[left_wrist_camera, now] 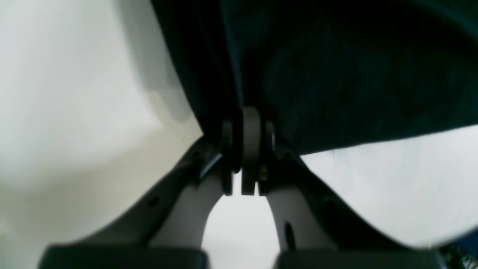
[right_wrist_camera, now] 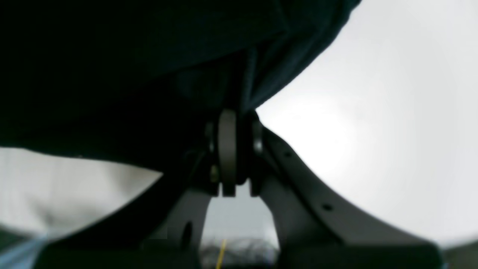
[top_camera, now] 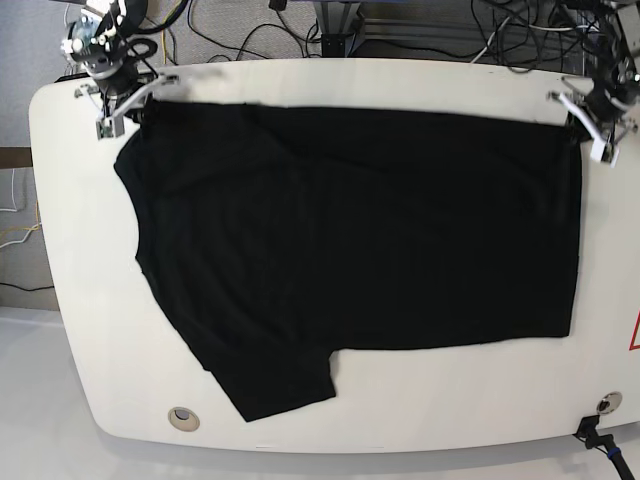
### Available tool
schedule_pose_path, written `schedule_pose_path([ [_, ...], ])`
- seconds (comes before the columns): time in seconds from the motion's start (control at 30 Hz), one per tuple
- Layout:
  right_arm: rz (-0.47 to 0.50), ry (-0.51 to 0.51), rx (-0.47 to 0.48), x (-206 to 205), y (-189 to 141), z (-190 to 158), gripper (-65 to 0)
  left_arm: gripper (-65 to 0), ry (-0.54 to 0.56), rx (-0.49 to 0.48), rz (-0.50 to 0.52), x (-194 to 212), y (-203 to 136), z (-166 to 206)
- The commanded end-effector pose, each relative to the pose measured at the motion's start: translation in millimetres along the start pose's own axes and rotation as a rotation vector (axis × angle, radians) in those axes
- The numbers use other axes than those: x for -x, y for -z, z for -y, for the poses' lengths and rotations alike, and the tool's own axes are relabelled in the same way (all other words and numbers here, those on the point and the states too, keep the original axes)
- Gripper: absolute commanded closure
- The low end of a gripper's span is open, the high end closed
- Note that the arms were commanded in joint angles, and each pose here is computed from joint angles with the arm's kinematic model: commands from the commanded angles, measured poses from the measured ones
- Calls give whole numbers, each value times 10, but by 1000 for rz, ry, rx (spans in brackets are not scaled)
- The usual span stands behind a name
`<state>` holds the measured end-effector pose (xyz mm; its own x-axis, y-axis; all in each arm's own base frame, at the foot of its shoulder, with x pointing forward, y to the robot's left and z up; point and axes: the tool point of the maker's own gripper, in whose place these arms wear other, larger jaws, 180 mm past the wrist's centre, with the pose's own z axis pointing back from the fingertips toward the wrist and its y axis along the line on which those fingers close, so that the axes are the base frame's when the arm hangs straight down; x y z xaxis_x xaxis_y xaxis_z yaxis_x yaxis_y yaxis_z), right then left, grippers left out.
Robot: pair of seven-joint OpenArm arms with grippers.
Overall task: Fold the T-shirt properly
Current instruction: 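Drag the held shoulder edge toward the robot with both grippers, then move both grippers along the shirt sides toward the hem and grasp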
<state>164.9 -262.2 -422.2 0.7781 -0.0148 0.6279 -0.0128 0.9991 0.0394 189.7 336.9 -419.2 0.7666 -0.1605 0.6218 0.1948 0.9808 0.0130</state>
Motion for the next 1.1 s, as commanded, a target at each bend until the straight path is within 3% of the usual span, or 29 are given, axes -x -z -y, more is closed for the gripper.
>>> schedule_pose_path([
  [0.0, -73, -48, 23, 195, -197, 39, 0, 0, 67, -24, -139, 372, -244, -6],
  [0.13, -109, -54, 21, 344, -277, 31, 0, 0, 93, -18, -174, 513, -405, 64],
  [0.5, -111, -53, 19, 349, -273, 19, -10, 0, 103, -16, -175, 494, -399, 57],
  [0.53, -112, -53, 19, 355, -276, 19, -52, -16, 104, -17, -176, 496, -399, 56],
  [0.63, -113, -54, 19, 357, -281, 22, -231, -288, 104, -20, -176, 495, -404, 45],
  [0.73, -93, -68, 24, 275, -303, 19, -409, -442, 102, -27, -172, 483, -413, 20],
  [0.8, -65, -90, 28, 161, -338, 4, -474, -461, 100, -52, -148, 394, -436, -57],
  [1.07, 17, -146, 40, -179, -403, -30, -482, -461, 183, -121, 2, -252, -551, -165],
])
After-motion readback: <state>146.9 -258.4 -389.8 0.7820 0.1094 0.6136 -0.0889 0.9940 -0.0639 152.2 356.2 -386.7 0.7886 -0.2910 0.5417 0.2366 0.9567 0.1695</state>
